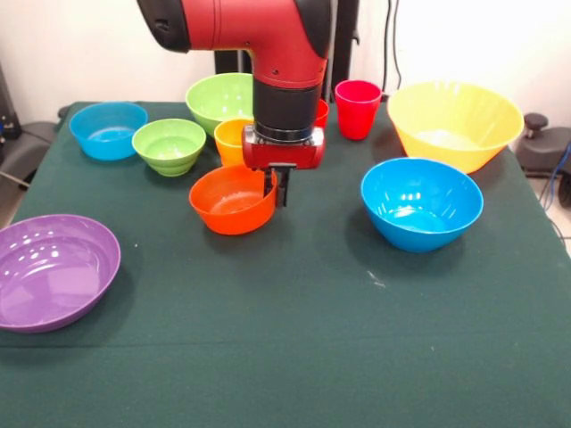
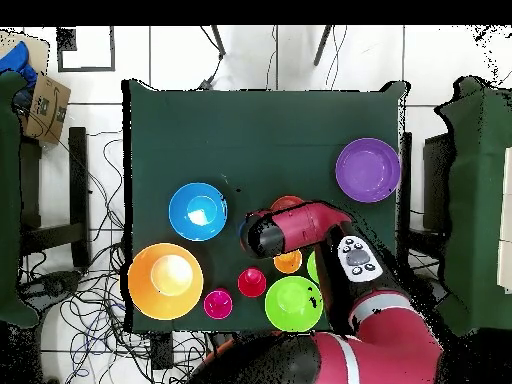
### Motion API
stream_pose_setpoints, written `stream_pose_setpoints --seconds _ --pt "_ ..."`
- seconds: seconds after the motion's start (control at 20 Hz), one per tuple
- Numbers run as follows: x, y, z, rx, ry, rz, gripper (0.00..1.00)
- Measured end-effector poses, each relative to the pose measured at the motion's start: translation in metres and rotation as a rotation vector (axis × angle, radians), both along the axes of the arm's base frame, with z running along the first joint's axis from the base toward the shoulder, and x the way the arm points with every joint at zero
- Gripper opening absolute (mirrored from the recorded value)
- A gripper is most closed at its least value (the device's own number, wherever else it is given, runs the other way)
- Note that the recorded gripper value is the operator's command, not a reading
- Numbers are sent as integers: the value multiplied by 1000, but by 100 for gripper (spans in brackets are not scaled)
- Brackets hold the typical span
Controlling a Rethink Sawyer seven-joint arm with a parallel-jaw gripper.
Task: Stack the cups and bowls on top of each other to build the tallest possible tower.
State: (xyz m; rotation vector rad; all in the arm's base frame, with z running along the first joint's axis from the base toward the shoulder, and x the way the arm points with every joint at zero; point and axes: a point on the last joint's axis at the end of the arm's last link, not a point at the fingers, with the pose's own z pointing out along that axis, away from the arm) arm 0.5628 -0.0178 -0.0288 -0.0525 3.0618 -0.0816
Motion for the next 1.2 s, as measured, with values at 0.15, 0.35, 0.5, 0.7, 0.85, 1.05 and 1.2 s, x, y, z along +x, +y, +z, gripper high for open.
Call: stream_pose_setpoints --seconds 0.15,0.35,0.5,0.7,0.85,1.05,1.2 --pt "0 9 1 3 14 -1 0" --pt "1 28 2 7 32 7 0" --pt "4 46 3 11 31 25 0" --pt "7 64 4 6 24 54 0" --pt "10 74 5 -3 16 74 0" --pt "15 78 5 -10 8 82 0" --pt "23 73 6 -19 -6 73 0"
